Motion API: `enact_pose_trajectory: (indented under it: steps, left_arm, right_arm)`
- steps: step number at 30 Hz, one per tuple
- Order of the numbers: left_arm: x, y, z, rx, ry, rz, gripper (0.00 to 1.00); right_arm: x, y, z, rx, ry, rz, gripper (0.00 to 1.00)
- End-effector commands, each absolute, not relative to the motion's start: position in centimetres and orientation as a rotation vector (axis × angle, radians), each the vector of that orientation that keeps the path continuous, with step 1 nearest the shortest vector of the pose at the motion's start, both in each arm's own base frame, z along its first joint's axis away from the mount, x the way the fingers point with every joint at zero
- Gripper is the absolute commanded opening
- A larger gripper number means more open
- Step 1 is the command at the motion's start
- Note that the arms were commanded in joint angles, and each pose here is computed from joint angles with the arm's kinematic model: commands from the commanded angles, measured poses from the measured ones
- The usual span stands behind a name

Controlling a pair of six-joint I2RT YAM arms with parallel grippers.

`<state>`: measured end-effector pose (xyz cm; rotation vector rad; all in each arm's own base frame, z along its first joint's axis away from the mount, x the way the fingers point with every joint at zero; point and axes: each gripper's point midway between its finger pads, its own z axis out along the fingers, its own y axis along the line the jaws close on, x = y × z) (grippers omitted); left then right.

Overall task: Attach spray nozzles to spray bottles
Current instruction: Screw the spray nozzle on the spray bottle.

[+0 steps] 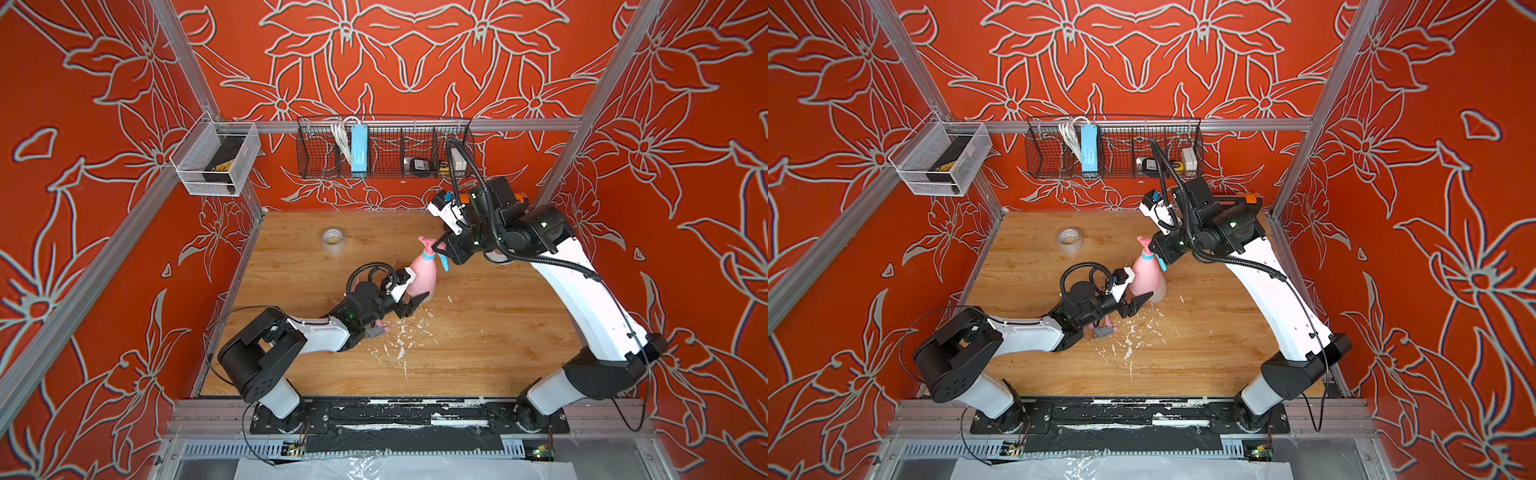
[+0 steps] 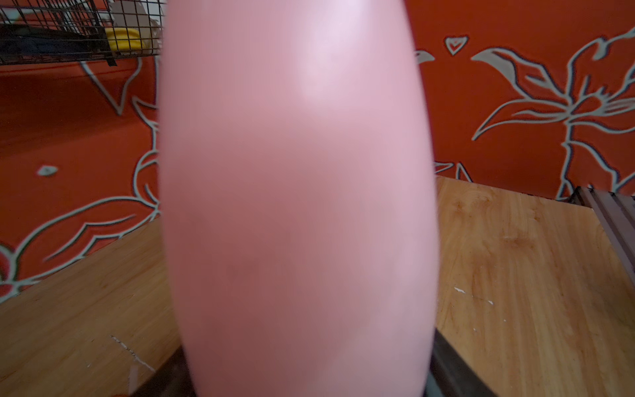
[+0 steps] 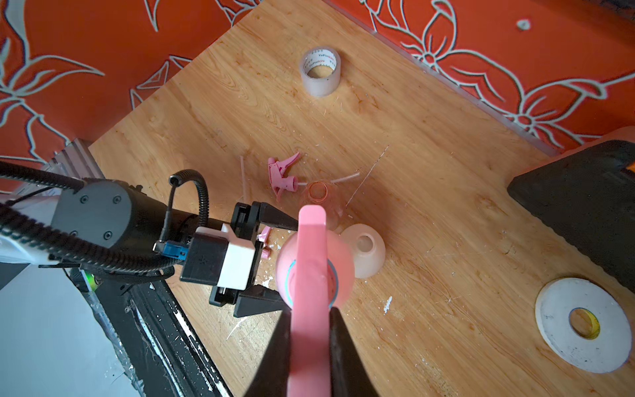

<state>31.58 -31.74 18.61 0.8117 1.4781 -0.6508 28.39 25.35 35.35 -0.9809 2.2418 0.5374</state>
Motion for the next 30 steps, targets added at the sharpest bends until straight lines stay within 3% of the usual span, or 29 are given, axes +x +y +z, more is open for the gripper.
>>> enact_pose_trajectory:
  steps: [1, 15, 26, 30]
  left_arm:
    - [31.2, -31.5, 24.4, 0.773, 1.265, -0.645, 0.33]
    - [31.9, -31.5, 25.0, 0.732, 1.282, -0.644, 0.32]
    - [34.2, -31.7, 25.0, 0.637, 1.345, -0.563, 0.31]
    - [34.0, -31.9, 24.8, 0.637, 1.349, -0.567, 0.31]
  right_arm:
    - [27.7, 25.0, 32.8, -1.032, 2.338, 0.511, 0.03]
    - [27.7, 24.9, 32.8, -0.93, 2.354, 0.531, 0.05]
    - [27.9, 25.0, 31.5, -0.611, 2.524, 0.263, 0.02]
    - [28.4, 25.0, 31.2, -0.522, 2.553, 0.185, 0.06]
